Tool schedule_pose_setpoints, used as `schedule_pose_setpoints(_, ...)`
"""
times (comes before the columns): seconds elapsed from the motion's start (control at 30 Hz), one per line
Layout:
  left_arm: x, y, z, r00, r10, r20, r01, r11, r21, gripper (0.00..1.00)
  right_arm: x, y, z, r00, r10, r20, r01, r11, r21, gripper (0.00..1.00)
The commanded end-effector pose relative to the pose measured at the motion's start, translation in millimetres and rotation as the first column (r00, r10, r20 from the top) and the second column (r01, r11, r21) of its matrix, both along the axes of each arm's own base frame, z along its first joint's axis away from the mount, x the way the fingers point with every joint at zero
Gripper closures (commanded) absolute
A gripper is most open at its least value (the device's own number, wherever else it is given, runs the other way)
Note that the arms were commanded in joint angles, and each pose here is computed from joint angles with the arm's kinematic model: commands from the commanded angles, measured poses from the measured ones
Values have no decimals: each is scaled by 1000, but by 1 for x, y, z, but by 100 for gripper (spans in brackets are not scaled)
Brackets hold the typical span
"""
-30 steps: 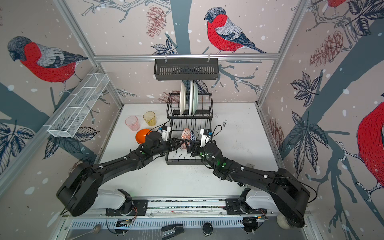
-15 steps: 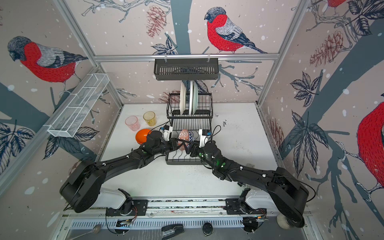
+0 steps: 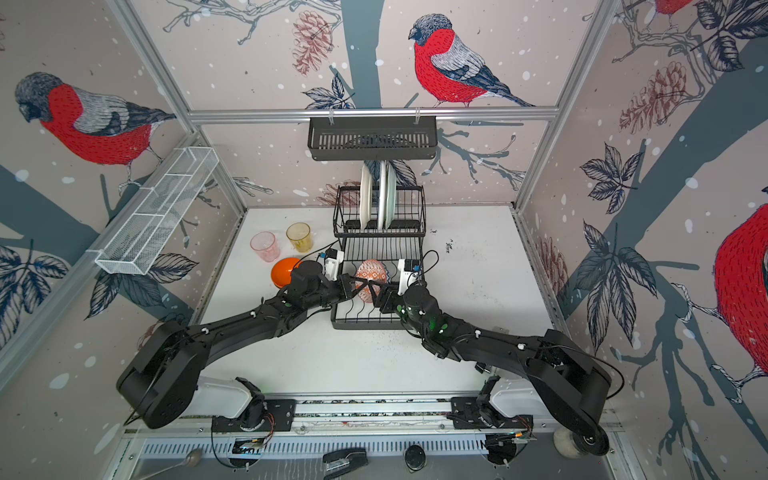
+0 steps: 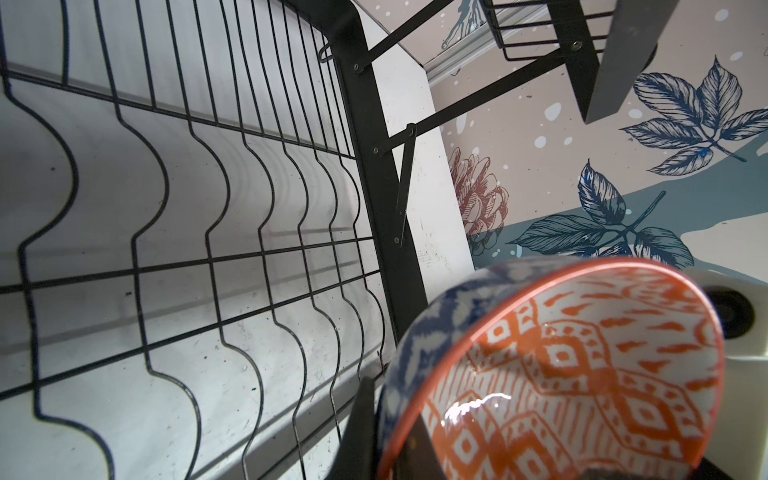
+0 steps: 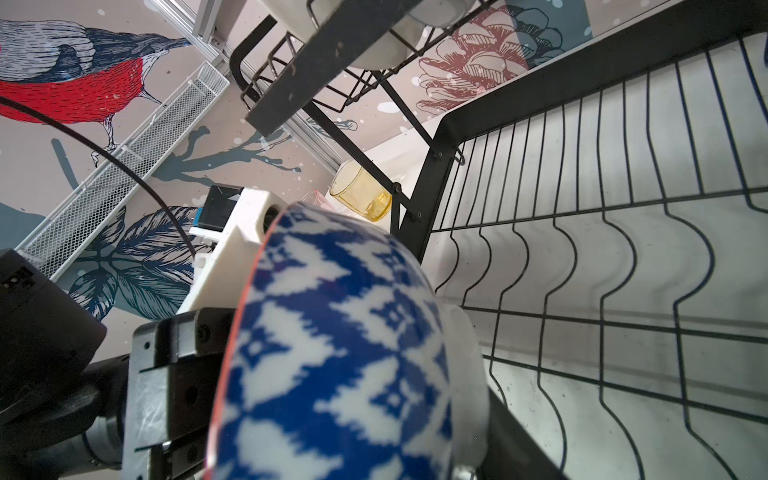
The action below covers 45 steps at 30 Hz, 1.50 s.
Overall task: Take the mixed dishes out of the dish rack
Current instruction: 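Hold the blue-patterned bowl with the right gripper while the left gripper grasps its rim, then carry the bowl over the orange bowl with the left gripper while the right withdraws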
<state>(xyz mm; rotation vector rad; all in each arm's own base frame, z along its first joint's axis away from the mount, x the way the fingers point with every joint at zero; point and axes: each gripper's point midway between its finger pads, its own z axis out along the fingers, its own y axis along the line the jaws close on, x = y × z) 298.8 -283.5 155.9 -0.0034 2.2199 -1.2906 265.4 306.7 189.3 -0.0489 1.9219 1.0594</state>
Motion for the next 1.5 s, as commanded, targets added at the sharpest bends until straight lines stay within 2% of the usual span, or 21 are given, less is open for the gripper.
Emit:
schedule_pose_setpoints(0.0,-3,1,-2,1000,-12,10,12,1000,25,100,-3,10,27,997,37,64,-42,997,71,23)
schedule_pose_setpoints(0.17,-3,10,-4,1000,18,19,-19,998,63,100,-1,7,24,998,14,59,-16,999,42,9)
schedule_pose_setpoints(0.37,-1,27,-7,999,50,12,-51,995,89,100,-2,4,19,997,-14,73,15,1000,-12,3)
schedule_pose_setpoints(0.67,6,68,-5,988,151,24,-153,980,131,100,-3,-3,9,996,-38,75,45,996,-83,1)
schedule_pose_setpoints(0.7,6,72,-4,986,164,27,-166,977,137,100,-3,-6,18,995,-46,90,52,996,-69,0)
schedule_pose_setpoints(0.9,6,95,-1,971,235,44,-239,953,184,100,-4,-13,20,988,-82,129,100,986,-137,1)
schedule_pose_setpoints(1.33,24,192,-1,875,483,29,-472,840,268,100,-7,-43,37,967,-143,209,182,966,-182,1)
schedule_pose_setpoints(1.47,31,232,1,819,573,35,-555,774,305,100,-10,-53,40,965,-145,218,185,966,-178,1)
